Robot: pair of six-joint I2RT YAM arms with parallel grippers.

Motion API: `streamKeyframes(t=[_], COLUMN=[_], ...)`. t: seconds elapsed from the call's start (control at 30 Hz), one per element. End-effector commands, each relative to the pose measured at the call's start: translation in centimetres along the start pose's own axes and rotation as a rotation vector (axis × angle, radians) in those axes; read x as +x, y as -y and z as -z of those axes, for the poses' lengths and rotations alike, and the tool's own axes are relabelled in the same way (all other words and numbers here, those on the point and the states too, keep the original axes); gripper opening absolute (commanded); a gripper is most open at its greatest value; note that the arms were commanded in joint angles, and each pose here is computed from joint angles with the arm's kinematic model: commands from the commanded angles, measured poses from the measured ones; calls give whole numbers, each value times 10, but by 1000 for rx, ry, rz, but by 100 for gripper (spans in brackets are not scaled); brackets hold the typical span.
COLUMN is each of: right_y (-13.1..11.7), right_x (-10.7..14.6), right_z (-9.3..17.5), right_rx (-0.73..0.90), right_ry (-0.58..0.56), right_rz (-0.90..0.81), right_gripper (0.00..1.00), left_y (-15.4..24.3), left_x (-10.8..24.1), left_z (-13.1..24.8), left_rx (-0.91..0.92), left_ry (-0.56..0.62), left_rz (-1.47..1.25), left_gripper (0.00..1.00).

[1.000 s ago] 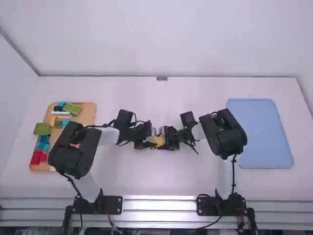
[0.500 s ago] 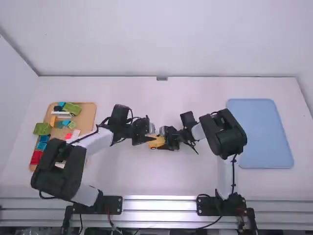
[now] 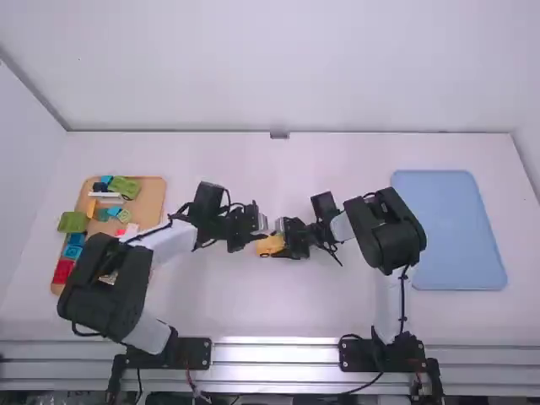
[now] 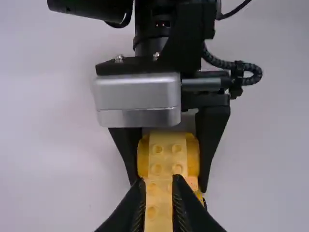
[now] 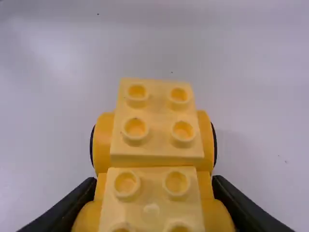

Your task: Assemble lego blocks to make yellow taxi

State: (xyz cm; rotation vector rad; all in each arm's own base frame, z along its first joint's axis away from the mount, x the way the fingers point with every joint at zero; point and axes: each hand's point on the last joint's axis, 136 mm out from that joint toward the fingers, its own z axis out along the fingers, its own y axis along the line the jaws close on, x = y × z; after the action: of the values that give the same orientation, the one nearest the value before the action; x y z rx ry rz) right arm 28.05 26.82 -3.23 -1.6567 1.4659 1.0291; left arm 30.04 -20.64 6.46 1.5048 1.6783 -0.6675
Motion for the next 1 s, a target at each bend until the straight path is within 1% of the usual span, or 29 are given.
streamKeyframes(t=[0.0, 0.03, 0.07, 0.13, 0.47, 0.63, 0.97], right_y=[-5, -5, -5, -5, -5, -5, -5], right_x=[24, 24, 25, 25, 25, 25, 25], right_z=[-4, -4, -3, -3, -4, -4, -3], right_rx=[13, 13, 15, 14, 14, 14, 15], right_ry=[-97, -97, -97, -97, -97, -97, -97], right_rz=[-60, -60, -61, -61, -61, -61, -61], right_gripper=[55, 55, 55, 55, 55, 55, 55], left_y=[5, 5, 5, 5, 9, 14, 23], left_x=[7, 8, 8, 10, 21, 22, 41], left_z=[-3, -4, -4, -5, -15, -18, -25], left_rx=[21, 22, 23, 24, 52, 84, 115], left_ry=[-4, -5, -6, -7, -16, 9, -40], left_rz=[19, 21, 22, 23, 72, 97, 161], left_gripper=[13, 11, 6, 2, 2, 2, 2])
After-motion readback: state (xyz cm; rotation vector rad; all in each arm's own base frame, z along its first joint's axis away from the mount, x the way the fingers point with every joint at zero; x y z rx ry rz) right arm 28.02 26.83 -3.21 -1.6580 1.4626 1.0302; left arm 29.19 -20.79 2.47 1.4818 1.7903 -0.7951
